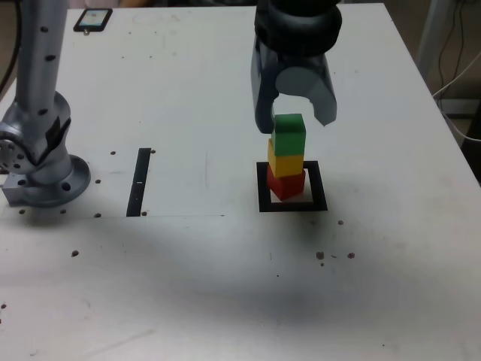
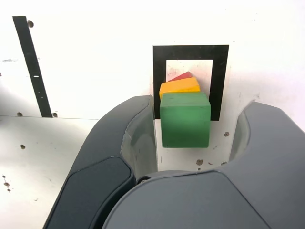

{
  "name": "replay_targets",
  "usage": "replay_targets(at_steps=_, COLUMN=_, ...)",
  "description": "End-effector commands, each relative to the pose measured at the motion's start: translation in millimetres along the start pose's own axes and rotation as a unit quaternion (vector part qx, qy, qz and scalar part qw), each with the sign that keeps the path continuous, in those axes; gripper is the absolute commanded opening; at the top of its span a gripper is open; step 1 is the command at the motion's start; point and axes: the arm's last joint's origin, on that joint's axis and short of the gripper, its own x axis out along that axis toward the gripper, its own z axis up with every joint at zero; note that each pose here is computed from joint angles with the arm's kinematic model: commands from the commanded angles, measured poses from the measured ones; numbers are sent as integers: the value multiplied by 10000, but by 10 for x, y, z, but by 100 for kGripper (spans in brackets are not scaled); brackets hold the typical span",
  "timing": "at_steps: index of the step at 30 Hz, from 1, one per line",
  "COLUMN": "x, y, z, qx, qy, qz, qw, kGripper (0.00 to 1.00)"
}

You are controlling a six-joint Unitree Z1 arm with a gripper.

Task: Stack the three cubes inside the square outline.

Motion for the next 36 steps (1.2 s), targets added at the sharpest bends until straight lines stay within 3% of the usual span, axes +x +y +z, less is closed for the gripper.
replay_targets(at_steps=1, x=-105, y=35, z=-101, qx=24, qy=-98, qz=-38, qw=9999, kGripper=100)
replay_targets(at_steps=8, x=-370, y=169, z=-480, qx=149, qy=-411, qz=-190, qw=9989, kGripper=100)
replay_targets(at_steps=14, x=-573, y=346, z=-1036, qx=204, qy=-794, qz=-316, qw=9961, kGripper=100)
replay_targets(at_steps=18, x=-592, y=429, z=-1389, qx=314, qy=-918, qz=-403, qw=9945, kGripper=100)
replay_targets(at_steps=21, x=-524, y=444, z=-1562, qx=539, qy=-853, qz=-508, qw=9936, kGripper=100)
replay_targets(at_steps=25, x=-319, y=434, z=-1763, qx=843, qy=-599, qz=-640, qw=9926, kGripper=100)
replay_targets(at_steps=30, x=41, y=413, z=-2005, qx=1052, qy=-268, qz=-704, qw=9916, kGripper=100)
replay_targets(at_steps=36, x=437, y=361, z=-2129, qx=1126, qy=-67, qz=-764, qw=9907, kGripper=100)
